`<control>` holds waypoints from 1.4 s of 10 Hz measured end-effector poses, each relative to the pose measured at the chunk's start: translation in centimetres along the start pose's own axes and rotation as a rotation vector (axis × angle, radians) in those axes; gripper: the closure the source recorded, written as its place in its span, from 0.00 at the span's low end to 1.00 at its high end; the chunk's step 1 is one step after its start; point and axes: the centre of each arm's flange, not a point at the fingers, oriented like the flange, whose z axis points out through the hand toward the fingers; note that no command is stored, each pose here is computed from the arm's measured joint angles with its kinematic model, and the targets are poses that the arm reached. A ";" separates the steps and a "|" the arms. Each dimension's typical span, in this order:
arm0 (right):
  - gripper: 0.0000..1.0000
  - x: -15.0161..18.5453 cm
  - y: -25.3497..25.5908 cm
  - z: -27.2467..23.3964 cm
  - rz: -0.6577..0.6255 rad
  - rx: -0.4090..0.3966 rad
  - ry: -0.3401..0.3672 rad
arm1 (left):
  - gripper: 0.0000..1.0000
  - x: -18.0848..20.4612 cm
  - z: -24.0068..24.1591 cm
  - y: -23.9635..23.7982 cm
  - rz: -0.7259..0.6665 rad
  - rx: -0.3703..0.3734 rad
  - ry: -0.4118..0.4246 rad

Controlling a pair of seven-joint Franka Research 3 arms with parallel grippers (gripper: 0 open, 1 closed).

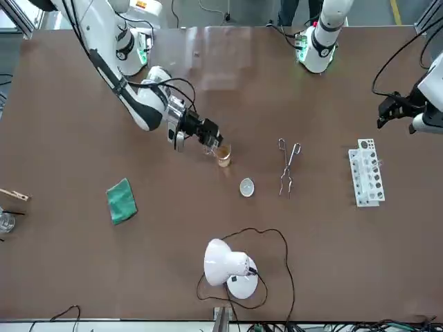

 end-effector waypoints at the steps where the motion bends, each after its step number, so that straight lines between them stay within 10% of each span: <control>1: 0.61 1.9 0.5 -1.0 -0.053 -0.004 0.000 | 0.00 0.0 -0.2 0.0 0.000 0.000 -0.001; 14: 0.61 9.5 12.2 -17.6 -0.726 -0.068 -0.096 | 0.00 -0.2 -0.4 1.2 -0.016 -0.005 -0.047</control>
